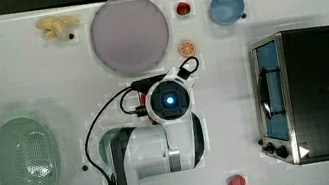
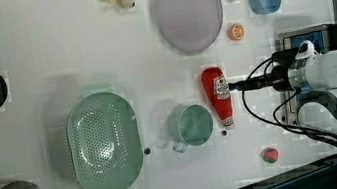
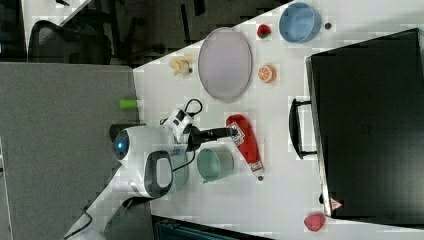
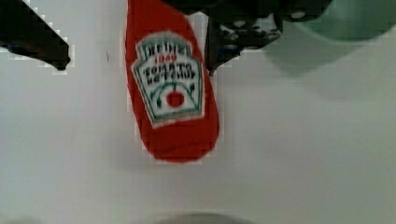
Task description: Pick Ketchup from the table and place it in strainer.
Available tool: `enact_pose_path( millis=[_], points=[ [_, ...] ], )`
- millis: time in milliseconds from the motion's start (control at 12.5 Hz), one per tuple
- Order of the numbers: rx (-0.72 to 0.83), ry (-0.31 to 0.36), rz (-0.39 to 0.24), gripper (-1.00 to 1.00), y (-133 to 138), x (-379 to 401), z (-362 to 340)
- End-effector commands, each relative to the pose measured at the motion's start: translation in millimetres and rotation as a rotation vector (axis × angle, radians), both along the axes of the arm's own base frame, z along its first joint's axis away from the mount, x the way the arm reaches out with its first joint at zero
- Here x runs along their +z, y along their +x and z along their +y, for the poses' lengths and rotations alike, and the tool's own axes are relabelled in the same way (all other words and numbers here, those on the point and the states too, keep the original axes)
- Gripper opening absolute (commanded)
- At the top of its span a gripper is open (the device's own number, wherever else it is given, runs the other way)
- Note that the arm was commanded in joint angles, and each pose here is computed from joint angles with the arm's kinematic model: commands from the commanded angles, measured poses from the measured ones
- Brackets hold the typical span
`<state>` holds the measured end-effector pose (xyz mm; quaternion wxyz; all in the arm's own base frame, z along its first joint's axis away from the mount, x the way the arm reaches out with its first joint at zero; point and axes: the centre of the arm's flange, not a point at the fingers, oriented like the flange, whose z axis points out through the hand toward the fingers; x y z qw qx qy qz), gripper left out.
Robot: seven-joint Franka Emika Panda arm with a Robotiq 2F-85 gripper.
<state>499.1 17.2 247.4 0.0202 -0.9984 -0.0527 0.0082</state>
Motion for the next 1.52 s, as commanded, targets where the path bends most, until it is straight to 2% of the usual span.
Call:
enact_pose_path(
  millis=[80, 480, 560, 800, 960, 1200, 1520],
  points=[
    [0.054, 0.015, 0.041, 1.0, -4.0, -44.5, 4.1],
    [0.048, 0.029, 0.042, 1.0, -8.6, -94.2, 6.6],
    [0.047, 0.03, 0.037, 0.93, -9.0, -98.5, 6.8],
    [0.044, 0.029, 0.005, 0.25, -4.3, -91.4, 7.2],
    [0.026, 0.025, -0.022, 0.25, 0.8, -75.2, 5.9],
    [-0.037, 0.014, -0.114, 0.25, 15.4, -15.4, 7.2],
    [-0.077, 0.004, -0.109, 0.25, 16.2, 78.0, 45.3]
  ],
)
